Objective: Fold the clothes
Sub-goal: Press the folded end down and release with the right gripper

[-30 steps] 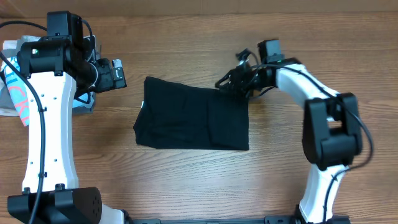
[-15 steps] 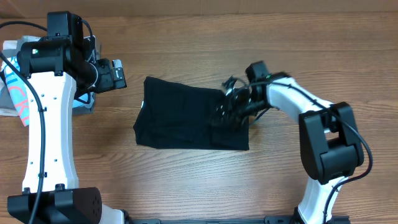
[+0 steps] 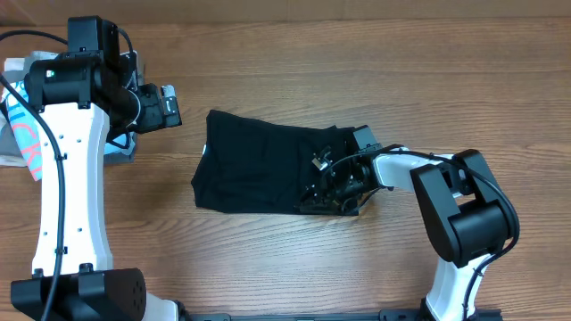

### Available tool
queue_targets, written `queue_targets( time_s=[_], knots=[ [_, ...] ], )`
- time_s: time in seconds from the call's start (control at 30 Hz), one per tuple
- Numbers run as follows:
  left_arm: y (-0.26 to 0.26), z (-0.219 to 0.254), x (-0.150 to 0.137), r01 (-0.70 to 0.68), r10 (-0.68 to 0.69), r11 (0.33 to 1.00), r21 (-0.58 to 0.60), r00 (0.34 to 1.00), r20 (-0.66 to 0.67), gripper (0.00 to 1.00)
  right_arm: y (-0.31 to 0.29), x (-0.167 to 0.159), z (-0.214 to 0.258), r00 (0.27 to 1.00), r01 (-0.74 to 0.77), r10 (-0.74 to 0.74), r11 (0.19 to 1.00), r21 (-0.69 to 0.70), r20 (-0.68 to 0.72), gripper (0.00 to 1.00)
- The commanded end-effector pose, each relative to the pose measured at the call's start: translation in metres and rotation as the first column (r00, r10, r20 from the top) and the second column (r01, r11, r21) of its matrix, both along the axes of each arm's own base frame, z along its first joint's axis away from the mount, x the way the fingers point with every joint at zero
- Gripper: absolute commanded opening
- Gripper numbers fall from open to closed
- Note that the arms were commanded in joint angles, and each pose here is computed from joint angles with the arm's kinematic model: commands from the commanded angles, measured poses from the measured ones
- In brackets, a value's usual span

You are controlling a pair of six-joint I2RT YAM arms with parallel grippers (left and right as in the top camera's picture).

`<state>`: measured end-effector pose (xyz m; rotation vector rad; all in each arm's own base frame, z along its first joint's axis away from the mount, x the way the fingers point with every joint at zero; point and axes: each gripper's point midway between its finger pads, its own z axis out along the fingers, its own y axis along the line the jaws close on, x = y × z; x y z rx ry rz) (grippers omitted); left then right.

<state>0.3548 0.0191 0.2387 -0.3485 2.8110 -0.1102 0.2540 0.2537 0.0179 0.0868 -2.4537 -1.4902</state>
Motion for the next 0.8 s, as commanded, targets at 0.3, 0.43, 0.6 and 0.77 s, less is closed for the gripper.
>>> queue_targets(
  time_s=[0.3,0.43,0.6,0.77],
  knots=[
    [-0.003,0.003,0.005,0.031,-0.031,1.0,0.002,0.999,0.022,1.0,-0.003,0.052,0.067,0.979,0.078,-0.081,0.997,0.028,0.186,0.3],
    [-0.004,-0.005,0.01,0.033,-0.033,0.999,-0.003,0.999,0.019,1.0,0.0,0.072,0.119,0.939,0.084,-0.096,0.995,0.052,0.331,0.75],
    [-0.002,-0.039,0.018,0.048,-0.048,0.999,-0.005,0.998,-0.029,1.0,-0.004,0.087,0.154,0.892,0.105,-0.126,0.992,0.073,0.433,1.0],
    [0.005,-0.084,0.025,0.085,-0.091,0.995,-0.059,0.99,-0.106,1.0,-0.021,0.094,0.154,0.891,0.147,-0.158,0.987,0.059,0.425,1.0]
  ],
)
